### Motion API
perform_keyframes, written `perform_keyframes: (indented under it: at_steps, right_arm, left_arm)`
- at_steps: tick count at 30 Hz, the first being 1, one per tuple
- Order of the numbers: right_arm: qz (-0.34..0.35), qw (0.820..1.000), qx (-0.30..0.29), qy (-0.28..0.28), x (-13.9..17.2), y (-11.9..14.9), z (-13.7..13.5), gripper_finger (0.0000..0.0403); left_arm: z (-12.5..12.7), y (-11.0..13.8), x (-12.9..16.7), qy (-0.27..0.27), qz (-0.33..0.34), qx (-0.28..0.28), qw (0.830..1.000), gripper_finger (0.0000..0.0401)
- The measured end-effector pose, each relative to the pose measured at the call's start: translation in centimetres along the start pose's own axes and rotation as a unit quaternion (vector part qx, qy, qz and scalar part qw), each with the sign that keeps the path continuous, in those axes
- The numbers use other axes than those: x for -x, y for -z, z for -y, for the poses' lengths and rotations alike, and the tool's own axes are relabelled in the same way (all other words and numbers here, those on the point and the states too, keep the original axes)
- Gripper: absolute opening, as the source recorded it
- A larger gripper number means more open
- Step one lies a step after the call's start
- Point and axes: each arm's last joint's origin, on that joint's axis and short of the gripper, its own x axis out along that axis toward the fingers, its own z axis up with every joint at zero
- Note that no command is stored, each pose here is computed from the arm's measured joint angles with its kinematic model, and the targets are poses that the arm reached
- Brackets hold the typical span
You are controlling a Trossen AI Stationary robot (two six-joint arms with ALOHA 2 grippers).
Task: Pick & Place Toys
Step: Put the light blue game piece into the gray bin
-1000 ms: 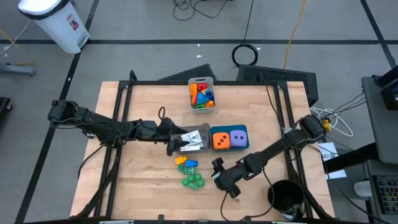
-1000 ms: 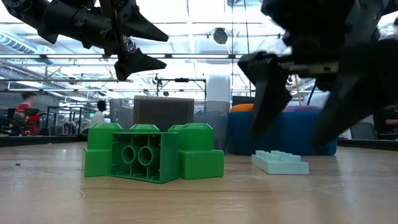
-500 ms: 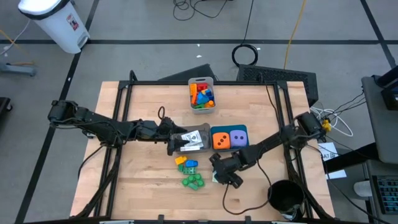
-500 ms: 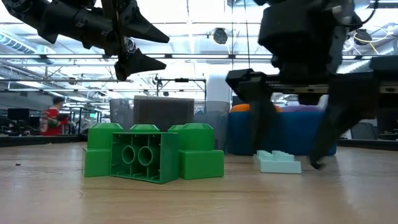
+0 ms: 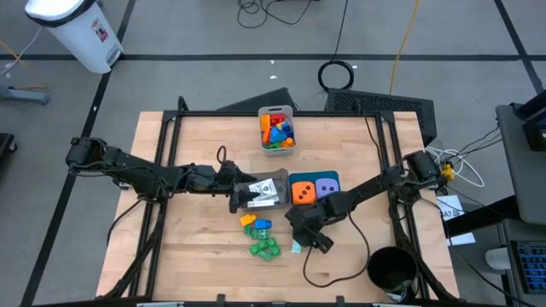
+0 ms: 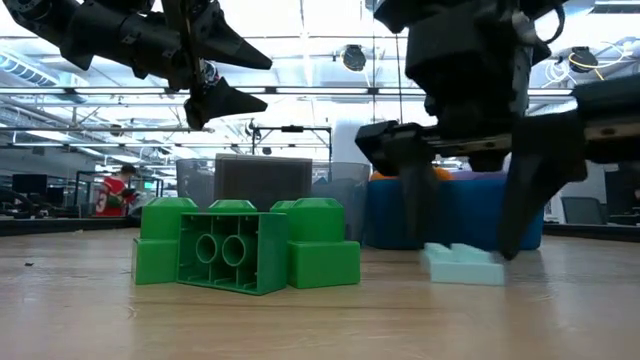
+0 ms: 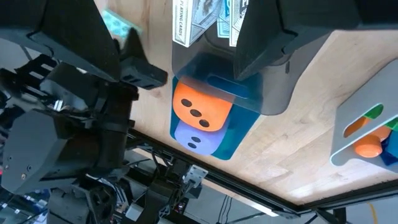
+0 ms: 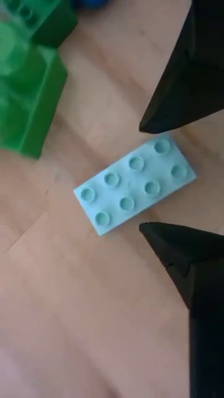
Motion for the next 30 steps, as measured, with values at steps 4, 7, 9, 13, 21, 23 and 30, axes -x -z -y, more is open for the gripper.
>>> perform_keyframes:
  at_steps: [4, 7, 9, 13, 21, 23, 30]
  right_arm:
    - [-0.01, 1.0, -0.003, -0.011, -1.0, 0.8, -0.1, 0.0214]
    - [-0.008, 1.0, -0.002, -0.009, -1.8, 1.5, -0.1, 0.0196]
    - [-0.004, 1.0, -0.012, -0.004, -2.1, 1.9, -0.2, 0.0185]
    - [-0.007, 0.999, -0.035, 0.015, -2.2, 2.3, -0.3, 0.0162]
    - [0.022, 0.998, -0.059, 0.03, -0.8, 1.3, -0.6, 0.0132]
    - [0.029, 0.997, -0.056, 0.033, 0.1, 0.9, -0.9, 0.0131]
    - [0.07, 0.989, -0.028, 0.126, 4.4, -1.6, -1.9, 0.0131]
  left_arm:
    - [0.0, 0.0, 0.0, 0.0, 0.0, -0.003, 1.0, 0.0319]
    - [0.0, 0.0, 0.0, 0.0, 0.0, -0.003, 1.0, 0.0319]
    - [0.0, 0.0, 0.0, 0.0, 0.0, -0.003, 1.0, 0.0319]
    - [0.0, 0.0, 0.0, 0.0, 0.0, -0.003, 1.0, 0.0319]
    - [-0.1, -0.1, 0.0, -0.011, 0.007, 0.0, 1.0, 0.0319]
    - [0.0, -0.1, 0.0, -0.01, 0.008, 0.0, 1.0, 0.0319]
    - [0.2, -0.5, 0.0, 0.0, 0.03, 0.02, 0.999, 0.0319]
